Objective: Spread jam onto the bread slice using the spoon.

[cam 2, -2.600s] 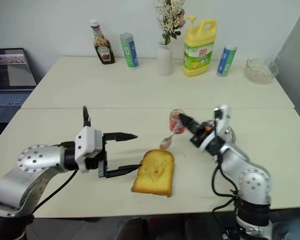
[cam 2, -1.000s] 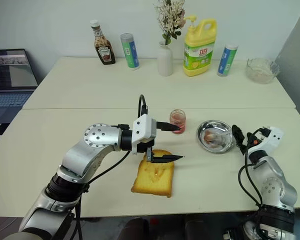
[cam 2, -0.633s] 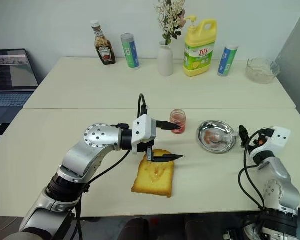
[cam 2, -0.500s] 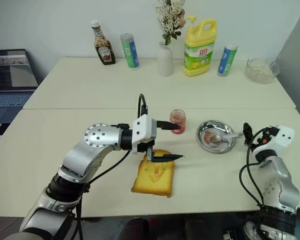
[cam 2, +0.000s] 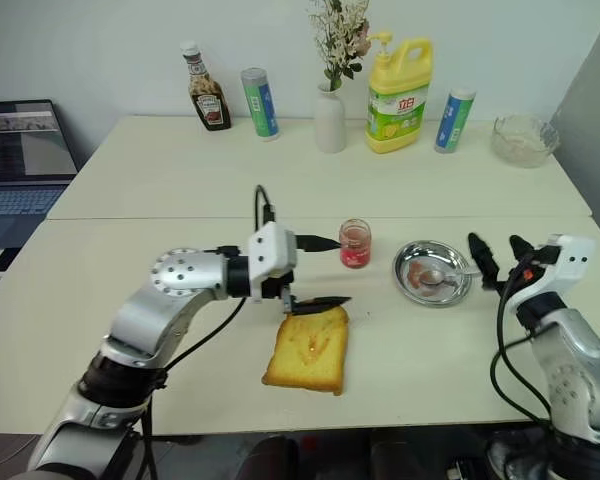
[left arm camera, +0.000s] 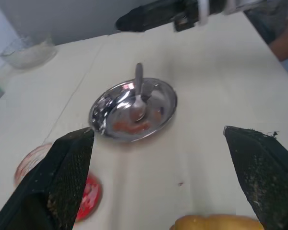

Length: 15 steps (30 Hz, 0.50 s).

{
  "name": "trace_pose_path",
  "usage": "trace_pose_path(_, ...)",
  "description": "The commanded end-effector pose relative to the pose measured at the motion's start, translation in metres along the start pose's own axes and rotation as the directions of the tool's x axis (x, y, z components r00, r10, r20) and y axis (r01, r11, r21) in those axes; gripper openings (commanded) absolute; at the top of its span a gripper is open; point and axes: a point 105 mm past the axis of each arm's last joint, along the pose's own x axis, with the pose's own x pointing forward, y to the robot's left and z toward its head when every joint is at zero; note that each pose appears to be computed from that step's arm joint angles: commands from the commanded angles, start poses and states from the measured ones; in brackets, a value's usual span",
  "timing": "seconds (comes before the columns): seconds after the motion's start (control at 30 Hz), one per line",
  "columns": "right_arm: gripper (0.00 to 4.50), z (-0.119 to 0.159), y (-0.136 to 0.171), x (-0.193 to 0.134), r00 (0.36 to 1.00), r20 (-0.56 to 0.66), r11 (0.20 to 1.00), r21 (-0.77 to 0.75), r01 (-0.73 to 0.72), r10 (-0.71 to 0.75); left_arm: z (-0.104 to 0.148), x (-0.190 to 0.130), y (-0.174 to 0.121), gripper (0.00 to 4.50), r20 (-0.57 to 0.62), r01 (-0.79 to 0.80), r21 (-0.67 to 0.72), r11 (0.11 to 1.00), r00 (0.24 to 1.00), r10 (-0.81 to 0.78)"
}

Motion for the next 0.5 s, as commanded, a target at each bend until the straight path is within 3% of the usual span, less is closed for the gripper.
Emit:
trace_pose_path(0.03,4.48,0.020,0.034,-0.011,0.981,0.004,0.980,-0.051,-0.191,0.192,-0.001,-0.027,0.010,4.50,-0.054,-0.087,0.008,0.996,0.995,0.087)
trace_pose_path(0.17,4.48,0.007,0.056,-0.033,0.926,-0.153,0.927,-0.094,-0.362,0.346,-0.032,-0.065,0.016,4.50,-0.179,-0.163,-0.027,0.986,0.972,0.155)
trace_pose_path(0.3,4.48,-0.018,0.069,-0.061,0.816,-0.362,0.844,-0.123,-0.522,0.451,-0.067,-0.098,0.000,4.50,-0.315,-0.155,-0.074,0.985,0.941,0.125)
trace_pose_path(0.5,4.48,-0.027,0.066,-0.066,0.766,-0.422,0.812,-0.108,-0.574,0.485,-0.086,-0.111,-0.018,4.50,-0.341,-0.150,-0.115,0.982,0.934,0.103)
